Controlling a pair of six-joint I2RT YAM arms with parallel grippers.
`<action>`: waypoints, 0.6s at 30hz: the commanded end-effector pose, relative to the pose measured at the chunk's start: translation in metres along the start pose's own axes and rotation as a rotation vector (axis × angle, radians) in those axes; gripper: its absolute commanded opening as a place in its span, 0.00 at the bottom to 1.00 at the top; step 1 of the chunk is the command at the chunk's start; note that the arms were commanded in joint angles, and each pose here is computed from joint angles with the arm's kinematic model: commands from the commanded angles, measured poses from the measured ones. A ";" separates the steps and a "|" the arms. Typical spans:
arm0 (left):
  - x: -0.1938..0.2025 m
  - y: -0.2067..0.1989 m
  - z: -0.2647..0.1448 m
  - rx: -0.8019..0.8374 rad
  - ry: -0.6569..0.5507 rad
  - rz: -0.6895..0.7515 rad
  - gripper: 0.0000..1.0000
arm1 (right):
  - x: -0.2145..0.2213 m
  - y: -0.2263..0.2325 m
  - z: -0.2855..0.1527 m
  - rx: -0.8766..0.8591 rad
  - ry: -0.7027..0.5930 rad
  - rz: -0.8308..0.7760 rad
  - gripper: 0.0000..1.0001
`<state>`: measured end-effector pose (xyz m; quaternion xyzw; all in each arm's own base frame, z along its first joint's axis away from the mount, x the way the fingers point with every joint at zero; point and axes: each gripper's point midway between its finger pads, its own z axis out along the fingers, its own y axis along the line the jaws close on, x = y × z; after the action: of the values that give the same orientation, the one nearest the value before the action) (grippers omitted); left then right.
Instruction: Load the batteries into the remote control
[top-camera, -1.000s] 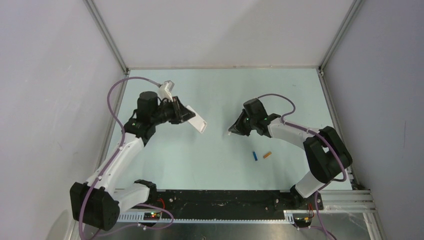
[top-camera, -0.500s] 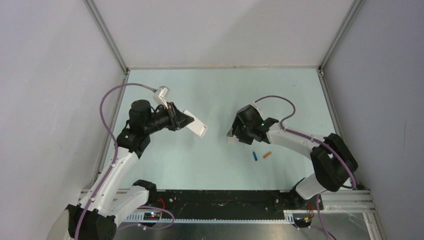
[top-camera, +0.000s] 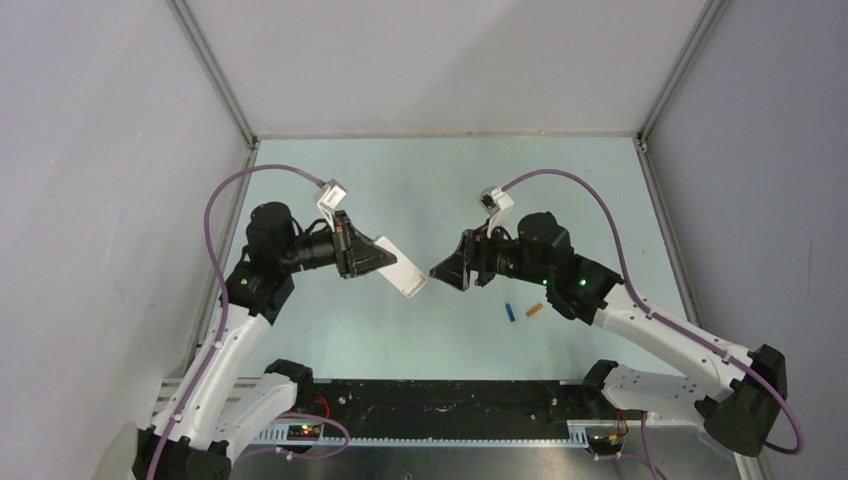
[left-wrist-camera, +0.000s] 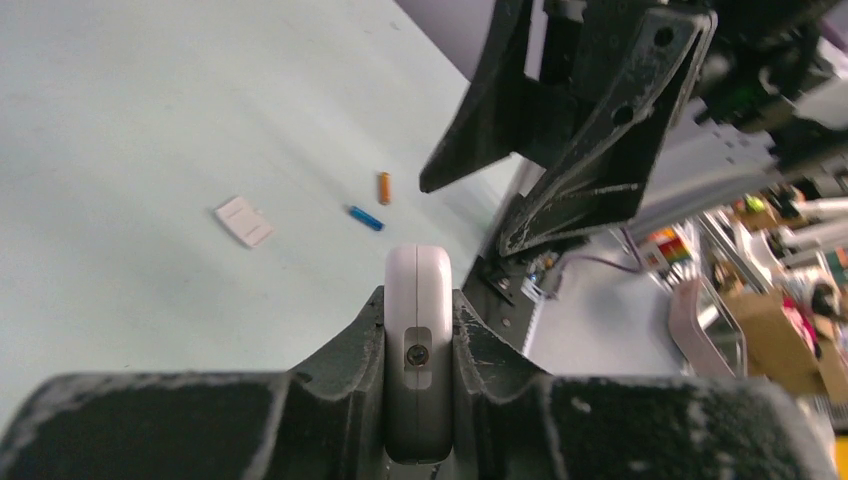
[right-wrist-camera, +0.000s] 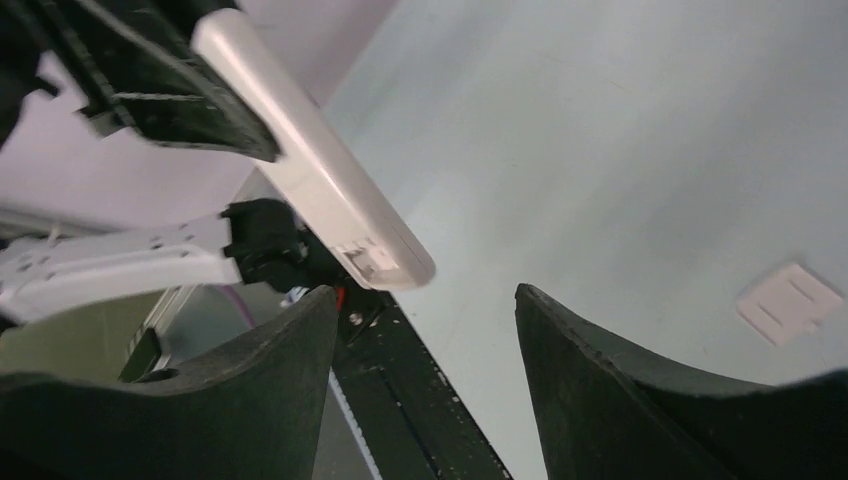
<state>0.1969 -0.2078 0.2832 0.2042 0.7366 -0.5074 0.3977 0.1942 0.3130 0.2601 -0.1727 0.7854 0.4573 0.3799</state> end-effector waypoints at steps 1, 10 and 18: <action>-0.010 -0.058 -0.015 0.233 0.017 0.168 0.00 | -0.005 0.046 -0.014 -0.245 -0.017 -0.154 0.70; 0.002 -0.099 -0.029 0.407 0.069 0.257 0.00 | 0.010 0.091 -0.016 -0.445 0.036 -0.216 0.74; -0.001 -0.096 -0.025 0.389 0.071 0.226 0.00 | 0.021 0.102 -0.016 -0.505 0.095 -0.216 0.68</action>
<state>0.1229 -0.2229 0.3247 0.3534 0.6358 -0.5854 0.3580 0.1206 0.3491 0.2896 -0.3375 0.6753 0.5656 0.3319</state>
